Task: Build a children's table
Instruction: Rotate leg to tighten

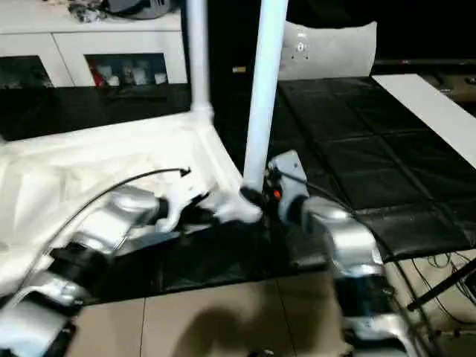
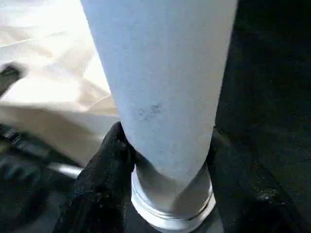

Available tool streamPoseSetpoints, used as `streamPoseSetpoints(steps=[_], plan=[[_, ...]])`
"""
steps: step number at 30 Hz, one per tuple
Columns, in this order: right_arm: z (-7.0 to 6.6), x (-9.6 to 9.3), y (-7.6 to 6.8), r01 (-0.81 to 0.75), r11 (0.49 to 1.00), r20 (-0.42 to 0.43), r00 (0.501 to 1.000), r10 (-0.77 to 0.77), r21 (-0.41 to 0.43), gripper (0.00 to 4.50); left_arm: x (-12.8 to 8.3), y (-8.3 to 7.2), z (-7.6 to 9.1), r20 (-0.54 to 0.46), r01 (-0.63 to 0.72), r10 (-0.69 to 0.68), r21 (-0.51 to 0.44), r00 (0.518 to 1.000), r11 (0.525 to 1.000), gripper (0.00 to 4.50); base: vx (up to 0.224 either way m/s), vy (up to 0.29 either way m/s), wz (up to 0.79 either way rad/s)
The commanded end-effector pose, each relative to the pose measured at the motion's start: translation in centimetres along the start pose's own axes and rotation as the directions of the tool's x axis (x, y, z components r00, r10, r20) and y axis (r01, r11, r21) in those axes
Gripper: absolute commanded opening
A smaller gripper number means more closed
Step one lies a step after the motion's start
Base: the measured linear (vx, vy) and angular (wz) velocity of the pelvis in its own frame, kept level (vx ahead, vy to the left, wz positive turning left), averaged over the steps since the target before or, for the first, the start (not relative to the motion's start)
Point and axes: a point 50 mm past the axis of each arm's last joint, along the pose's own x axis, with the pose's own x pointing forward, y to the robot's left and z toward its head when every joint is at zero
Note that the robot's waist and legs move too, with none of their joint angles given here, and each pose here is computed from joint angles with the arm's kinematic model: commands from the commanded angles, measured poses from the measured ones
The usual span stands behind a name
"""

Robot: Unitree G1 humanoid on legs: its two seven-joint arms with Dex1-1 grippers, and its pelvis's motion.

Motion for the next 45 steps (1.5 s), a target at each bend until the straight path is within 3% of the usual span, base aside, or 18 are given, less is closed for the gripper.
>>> streamPoseSetpoints(steps=[1, 3, 4, 8, 14, 19, 24, 26, 28, 29, 31, 35, 45], plan=[[-0.4, 1.0, 0.9, 0.022, 1.0, -0.002, 1.0, -0.022, 0.0, 1.91, 0.4, -0.3, 2.4, 0.094, -0.049, 0.05, -0.013, 0.994, 0.999, 0.0, 0.0, 0.0, 0.0], [-0.2, 1.2, 1.0, 0.02, 0.999, 0.044, 0.999, -0.021, 0.03, 1.91, 0.7, -0.7, 2.6, 0.094, -0.056, 0.056, -0.002, 0.994, 0.998, 0.0, 0.0, 0.0, 0.0], [0.0, 1.2, 1.1, 0.004, 0.999, 0.065, 0.998, -0.007, 0.041, 2.46, 0.8, -0.8, 2.6, 0.088, -0.054, 0.053, 0.009, 0.995, 0.998, 0.0, 0.0, 0.0, 0.0], [0.0, 0.7, 1.2, -0.057, 0.998, 0.084, 0.995, 0.054, 0.035, 2.73, 0.9, -0.9, 2.4, 0.073, -0.056, 0.053, 0.043, 0.996, 0.997, 0.0, 0.0, 0.0, 0.0], [-0.2, -0.7, 0.5, -0.154, 0.986, 0.071, 0.985, 0.159, -0.068, 3.21, -0.1, -0.9, 1.9, 0.078, 0.02, -0.027, 0.098, 0.997, 0.995, 0.0, 0.0, 0.0, 0.0], [0.0, -2.6, -0.5, -0.29, 0.94, 0.029, 0.954, 0.299, -0.18, 3.68, -1.3, -0.7, 0.7, 0.022, 0.136, -0.144, 0.212, 0.989, 0.968, 0.0, 0.0, 0.0, 0.0], [0.1, -4.0, -1.3, -0.4, 0.881, -0.058, 0.915, 0.399, -0.252, 3.68, -2.5, -1.0, -0.2, -0.049, 0.286, -0.285, 0.295, 0.957, 0.911, 0.0, 0.0, 0.0, 0.0], [0.1, -4.9, -1.3, -0.498, 0.829, -0.102, 0.866, 0.489, -0.255, 3.68, -3.2, -1.3, -0.3, -0.079, 0.376, -0.372, 0.333, 0.925, 0.865, 0.0, 0.0, 0.0, 0.0], [0.0, -5.2, -1.2, -0.537, 0.804, -0.121, 0.843, 0.524, -0.255, 3.68, -3.4, -1.4, -0.4, -0.091, 0.403, -0.397, 0.348, 0.913, 0.847, 0.0, 0.0, 0.0, 0.0], [0.0, -5.2, -1.2, -0.537, 0.804, -0.121, 0.843, 0.524, -0.255, 3.41, -3.4, -1.4, -0.4, -0.091, 0.403, -0.397, 0.348, 0.913, 0.847, 0.0, 0.0, 0.0, 0.0], [-0.1, -5.4, -1.1, -0.572, 0.783, -0.136, 0.819, 0.557, -0.244, 3.41, -3.5, -1.4, -0.4, -0.115, 0.431, -0.42, 0.364, 0.9, 0.825, 0.0, 0.0, 0.0, 0.0], [-0.6, -5.9, -0.4, -0.677, 0.707, -0.171, 0.736, 0.656, -0.203, 2.93, -3.9, -1.6, -0.5, -0.169, 0.514, -0.49, 0.389, 0.855, 0.764, 0.0, 0.0, 0.0, 0.0], [-1.5, -6.1, 0.5, -0.746, 0.651, -0.195, 0.665, 0.721, -0.14, 2.1, -3.9, -1.8, -0.6, -0.182, 0.542, -0.515, 0.393, 0.837, 0.743, 0.0, 0.0, 0.0, 0.0]])
